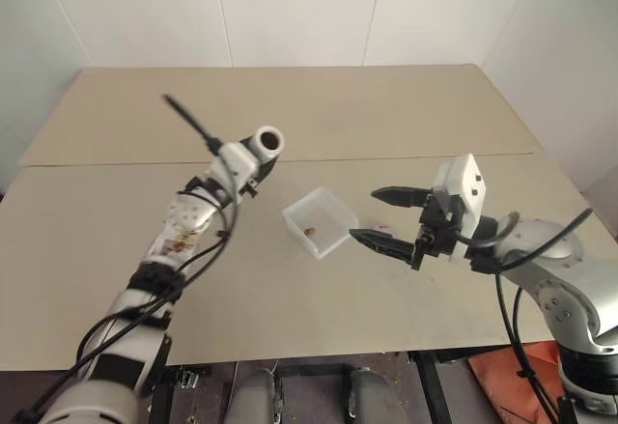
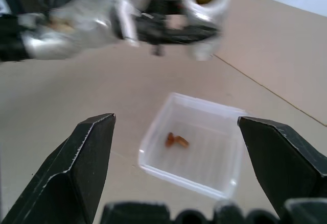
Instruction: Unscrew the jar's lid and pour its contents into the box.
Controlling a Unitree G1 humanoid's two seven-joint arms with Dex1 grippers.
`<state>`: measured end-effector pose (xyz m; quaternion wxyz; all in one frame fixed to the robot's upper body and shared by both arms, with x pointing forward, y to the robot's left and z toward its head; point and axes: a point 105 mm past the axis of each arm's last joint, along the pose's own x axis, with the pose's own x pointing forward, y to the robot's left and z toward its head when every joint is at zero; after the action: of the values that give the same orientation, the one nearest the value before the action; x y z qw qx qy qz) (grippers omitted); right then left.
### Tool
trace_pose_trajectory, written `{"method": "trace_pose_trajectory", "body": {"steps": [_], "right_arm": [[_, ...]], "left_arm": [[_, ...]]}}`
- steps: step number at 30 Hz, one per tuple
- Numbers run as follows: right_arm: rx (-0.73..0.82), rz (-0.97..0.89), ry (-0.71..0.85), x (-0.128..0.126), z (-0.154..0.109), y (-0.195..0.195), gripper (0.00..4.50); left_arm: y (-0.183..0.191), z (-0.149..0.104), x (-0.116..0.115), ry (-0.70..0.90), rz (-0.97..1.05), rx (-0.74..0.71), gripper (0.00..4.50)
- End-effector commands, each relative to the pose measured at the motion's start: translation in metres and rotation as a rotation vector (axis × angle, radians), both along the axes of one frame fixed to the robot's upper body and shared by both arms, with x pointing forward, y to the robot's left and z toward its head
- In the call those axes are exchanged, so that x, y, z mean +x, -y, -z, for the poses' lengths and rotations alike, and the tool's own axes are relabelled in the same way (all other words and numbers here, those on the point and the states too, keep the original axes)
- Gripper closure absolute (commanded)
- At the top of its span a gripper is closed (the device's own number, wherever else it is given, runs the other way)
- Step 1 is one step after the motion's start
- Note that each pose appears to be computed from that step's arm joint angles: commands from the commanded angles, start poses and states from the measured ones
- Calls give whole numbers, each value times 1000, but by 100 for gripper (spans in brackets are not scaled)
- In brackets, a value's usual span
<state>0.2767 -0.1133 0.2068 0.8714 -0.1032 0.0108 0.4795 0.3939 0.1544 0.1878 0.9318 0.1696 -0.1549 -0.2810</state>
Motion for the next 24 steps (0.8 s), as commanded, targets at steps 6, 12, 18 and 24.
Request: {"method": "trace_pose_trajectory", "body": {"steps": [6, 12, 18, 24], "right_arm": [[32, 46, 40, 5, -9, 2, 5], [33, 40, 36, 6, -10, 1, 5], [28, 20, 34, 3, -11, -2, 0], [7, 25, 20, 2, -7, 5, 0]], "left_arm": [[-10, 19, -33, -269, 29, -257, 258], [-9, 50, -37, -253, -39, -228, 258], [-14, 66, -46, -244, -67, -201, 62], [-27, 66, -76, -259, -26, -133, 5]]}}
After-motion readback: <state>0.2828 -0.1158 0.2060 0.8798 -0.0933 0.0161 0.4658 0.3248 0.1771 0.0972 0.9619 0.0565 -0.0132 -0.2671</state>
